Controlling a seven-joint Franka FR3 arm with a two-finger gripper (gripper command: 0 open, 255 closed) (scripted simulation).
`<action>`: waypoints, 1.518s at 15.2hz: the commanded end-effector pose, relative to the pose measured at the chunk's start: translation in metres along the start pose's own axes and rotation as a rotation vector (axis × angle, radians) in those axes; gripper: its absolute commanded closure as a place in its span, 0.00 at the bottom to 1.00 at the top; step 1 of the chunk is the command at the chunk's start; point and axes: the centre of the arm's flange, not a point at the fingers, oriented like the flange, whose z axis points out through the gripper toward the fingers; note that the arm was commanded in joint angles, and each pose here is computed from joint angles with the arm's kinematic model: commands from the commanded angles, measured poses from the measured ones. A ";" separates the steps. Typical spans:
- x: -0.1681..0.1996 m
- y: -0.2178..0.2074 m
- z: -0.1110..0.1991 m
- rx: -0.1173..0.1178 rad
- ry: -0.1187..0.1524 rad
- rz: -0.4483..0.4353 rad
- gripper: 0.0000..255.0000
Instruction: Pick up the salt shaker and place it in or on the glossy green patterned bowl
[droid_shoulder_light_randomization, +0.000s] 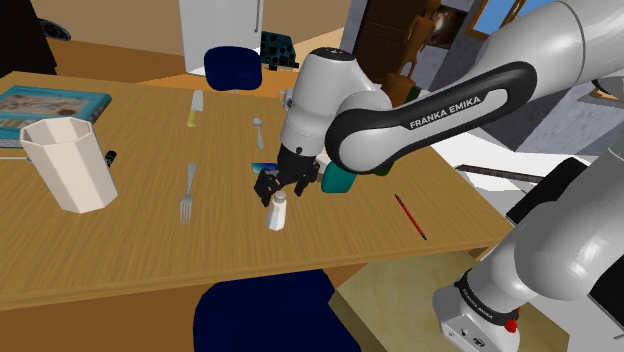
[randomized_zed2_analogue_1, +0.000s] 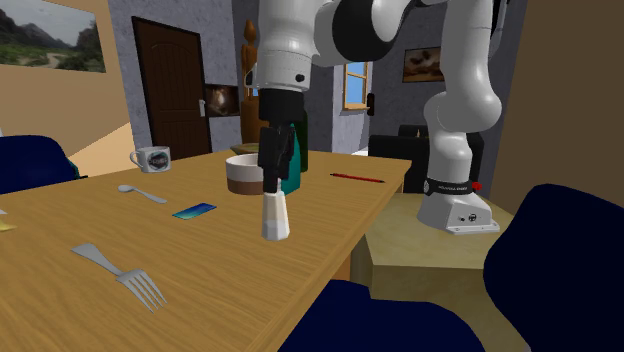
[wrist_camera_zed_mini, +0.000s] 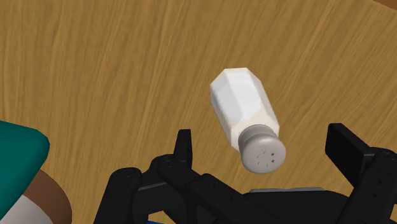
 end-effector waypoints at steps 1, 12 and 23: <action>0.000 0.000 0.000 0.000 0.000 0.000 0.00; 0.000 0.000 -0.005 0.000 0.000 0.000 1.00; 0.005 -0.004 -0.063 0.000 0.000 0.000 1.00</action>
